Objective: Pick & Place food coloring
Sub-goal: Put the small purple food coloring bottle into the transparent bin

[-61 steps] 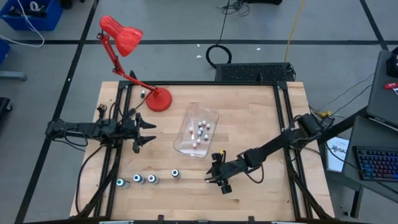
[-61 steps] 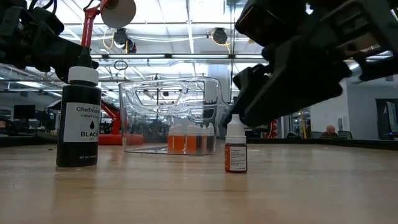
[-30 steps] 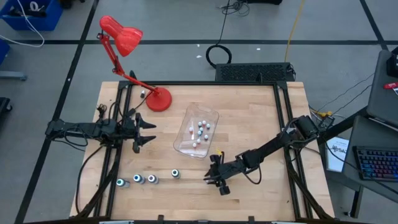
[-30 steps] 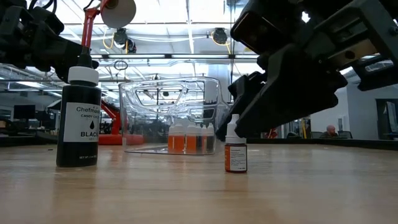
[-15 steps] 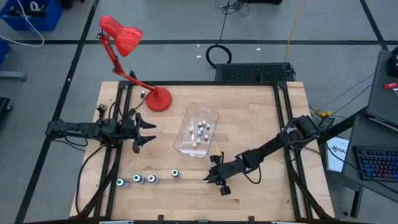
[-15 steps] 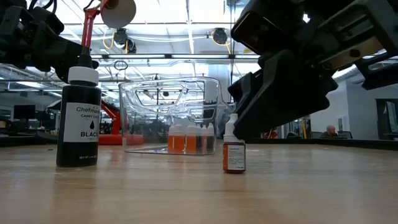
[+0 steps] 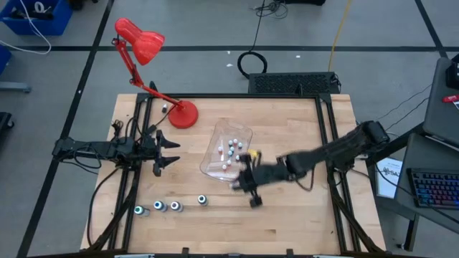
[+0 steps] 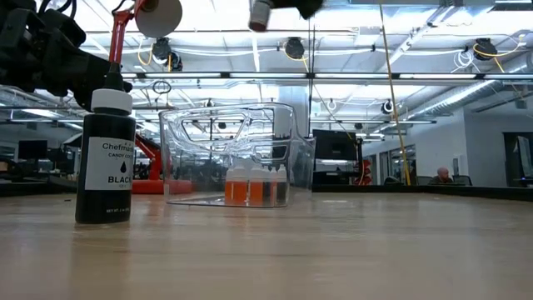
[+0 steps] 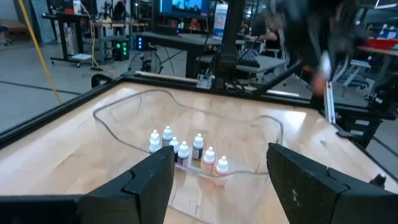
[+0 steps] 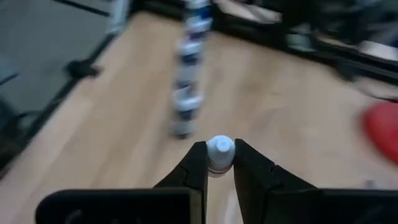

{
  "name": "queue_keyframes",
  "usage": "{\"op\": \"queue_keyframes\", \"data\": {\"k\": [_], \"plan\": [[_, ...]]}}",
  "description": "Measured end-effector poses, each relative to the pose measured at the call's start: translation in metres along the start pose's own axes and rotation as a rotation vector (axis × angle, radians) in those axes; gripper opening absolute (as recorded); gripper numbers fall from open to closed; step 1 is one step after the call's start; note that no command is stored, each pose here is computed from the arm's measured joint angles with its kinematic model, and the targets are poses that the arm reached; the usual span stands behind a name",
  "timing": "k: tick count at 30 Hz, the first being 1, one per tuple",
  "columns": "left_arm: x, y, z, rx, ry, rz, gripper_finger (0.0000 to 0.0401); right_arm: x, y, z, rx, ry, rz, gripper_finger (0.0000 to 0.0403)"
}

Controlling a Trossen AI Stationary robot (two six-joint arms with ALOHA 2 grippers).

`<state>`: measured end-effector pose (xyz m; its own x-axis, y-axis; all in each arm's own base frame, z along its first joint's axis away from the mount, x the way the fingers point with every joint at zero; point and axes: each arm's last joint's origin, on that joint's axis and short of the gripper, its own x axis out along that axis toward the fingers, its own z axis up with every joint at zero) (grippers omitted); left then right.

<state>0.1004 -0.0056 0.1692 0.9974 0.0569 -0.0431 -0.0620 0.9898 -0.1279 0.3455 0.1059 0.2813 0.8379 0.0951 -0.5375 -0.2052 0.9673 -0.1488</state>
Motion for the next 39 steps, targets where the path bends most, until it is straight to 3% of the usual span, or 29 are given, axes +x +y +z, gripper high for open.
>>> {"op": "queue_keyframes", "data": {"k": [3, 6, 13, 15, 20, 25, 39], "plan": [[0.000, 0.000, 0.000, 0.000, 0.000, 0.001, 0.0253, -0.016, -0.043, 0.029, 0.050, 0.048, -0.084, 0.0038], [0.000, 0.000, 0.000, 0.000, 0.000, 0.000, 0.0253, -0.030, -0.091, 0.039, 0.117, 0.059, -0.174, 0.0038], [0.000, 0.000, 0.000, 0.000, -0.002, 0.000, 0.0253, -0.022, -0.170, -0.001, 0.294, 0.188, -0.228, 0.0038], [0.000, 0.000, 0.000, 0.000, -0.002, 0.000, 0.0253, -0.007, -0.180, -0.017, 0.307, 0.255, -0.227, 0.0038], [0.000, 0.000, 0.000, 0.000, 0.000, 0.000, 0.0253, 0.041, -0.190, -0.041, 0.306, 0.256, -0.111, 0.0038], [0.000, 0.000, 0.000, 0.000, -0.001, -0.001, 0.0253, 0.076, -0.197, -0.066, 0.296, 0.282, -0.089, 0.0038], [0.000, 0.000, 0.000, 0.000, -0.002, 0.000, 0.0253, 0.105, -0.230, -0.109, 0.351, 0.308, -0.137, 0.0038]]}}
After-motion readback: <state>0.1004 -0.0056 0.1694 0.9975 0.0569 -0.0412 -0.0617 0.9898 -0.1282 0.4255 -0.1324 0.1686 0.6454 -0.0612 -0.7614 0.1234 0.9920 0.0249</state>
